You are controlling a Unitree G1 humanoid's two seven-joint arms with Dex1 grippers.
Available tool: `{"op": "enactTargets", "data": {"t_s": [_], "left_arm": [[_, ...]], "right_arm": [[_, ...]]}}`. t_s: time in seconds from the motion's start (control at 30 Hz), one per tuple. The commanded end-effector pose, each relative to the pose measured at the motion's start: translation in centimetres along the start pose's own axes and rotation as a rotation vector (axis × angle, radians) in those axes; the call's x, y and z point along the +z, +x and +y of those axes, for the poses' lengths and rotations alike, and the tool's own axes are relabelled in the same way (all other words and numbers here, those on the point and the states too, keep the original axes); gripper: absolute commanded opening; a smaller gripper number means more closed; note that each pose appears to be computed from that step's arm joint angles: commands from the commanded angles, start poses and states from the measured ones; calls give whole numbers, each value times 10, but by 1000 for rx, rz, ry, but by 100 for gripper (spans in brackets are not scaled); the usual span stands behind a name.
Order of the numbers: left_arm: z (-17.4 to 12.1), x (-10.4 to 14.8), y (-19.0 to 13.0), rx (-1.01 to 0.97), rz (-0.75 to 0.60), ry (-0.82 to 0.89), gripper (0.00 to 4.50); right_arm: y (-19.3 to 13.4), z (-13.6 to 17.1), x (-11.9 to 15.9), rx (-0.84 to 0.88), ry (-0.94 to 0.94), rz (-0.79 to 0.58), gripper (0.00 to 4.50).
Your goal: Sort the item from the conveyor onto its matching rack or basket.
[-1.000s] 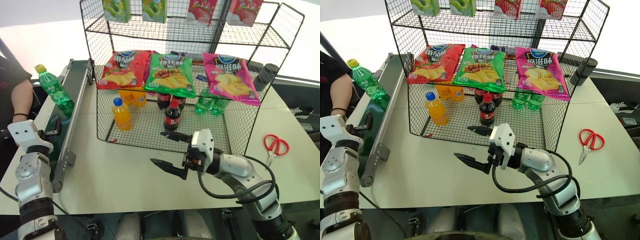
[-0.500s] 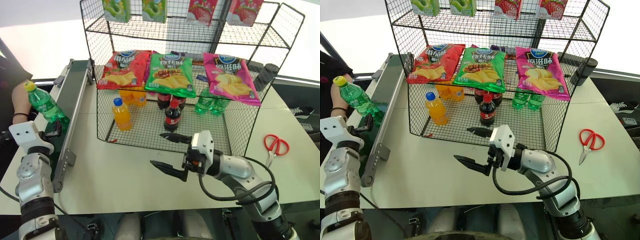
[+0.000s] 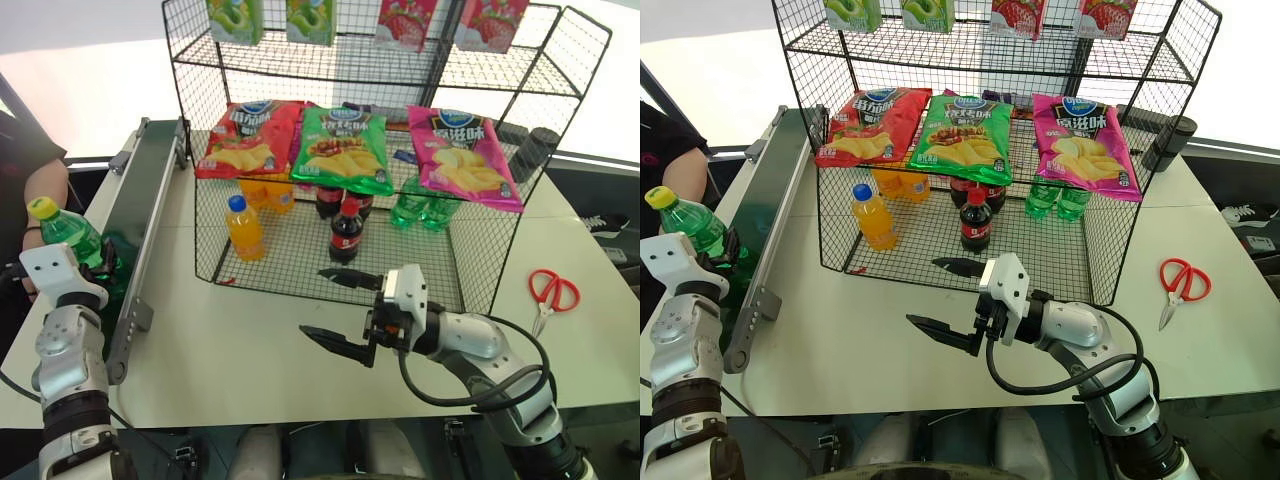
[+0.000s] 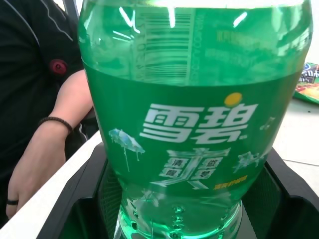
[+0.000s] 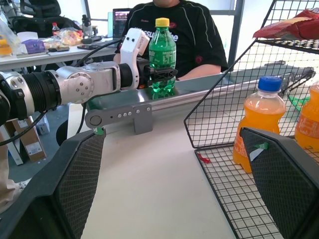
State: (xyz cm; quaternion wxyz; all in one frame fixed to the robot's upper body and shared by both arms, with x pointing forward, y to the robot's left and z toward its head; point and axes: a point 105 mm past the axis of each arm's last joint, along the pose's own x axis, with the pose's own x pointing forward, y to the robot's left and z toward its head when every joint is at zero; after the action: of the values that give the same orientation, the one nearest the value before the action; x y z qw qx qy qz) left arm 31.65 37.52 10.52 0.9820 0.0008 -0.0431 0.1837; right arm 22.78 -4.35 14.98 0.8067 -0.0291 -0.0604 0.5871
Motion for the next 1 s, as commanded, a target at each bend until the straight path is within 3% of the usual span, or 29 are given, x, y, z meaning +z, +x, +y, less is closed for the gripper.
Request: {"op": "enactTargets", "data": {"t_s": [0.03,0.17,0.37,0.47,0.6,0.77,1.0], "left_arm": [[1,22,1,-16,-85,8,270],[-5,50,-3,-97,-187,-25,270],[-40,80,-20,-367,-262,-54,270],[-82,88,-43,-626,-246,-90,270],[-124,81,-66,-857,-179,-77,270],[-180,51,-93,-1158,-82,-21,270],[-243,37,-111,-1433,-95,-29,270]], "right_arm": [[1,0,7,9,-15,-32,450],[-3,-2,5,2,-20,-26,450],[-8,-6,4,-11,-31,-13,450],[-10,-10,5,-28,-42,-13,450],[-12,-17,9,-69,-36,-29,450],[-9,-23,16,-106,-20,-38,450],[1,-26,11,-128,-8,17,450]]}}
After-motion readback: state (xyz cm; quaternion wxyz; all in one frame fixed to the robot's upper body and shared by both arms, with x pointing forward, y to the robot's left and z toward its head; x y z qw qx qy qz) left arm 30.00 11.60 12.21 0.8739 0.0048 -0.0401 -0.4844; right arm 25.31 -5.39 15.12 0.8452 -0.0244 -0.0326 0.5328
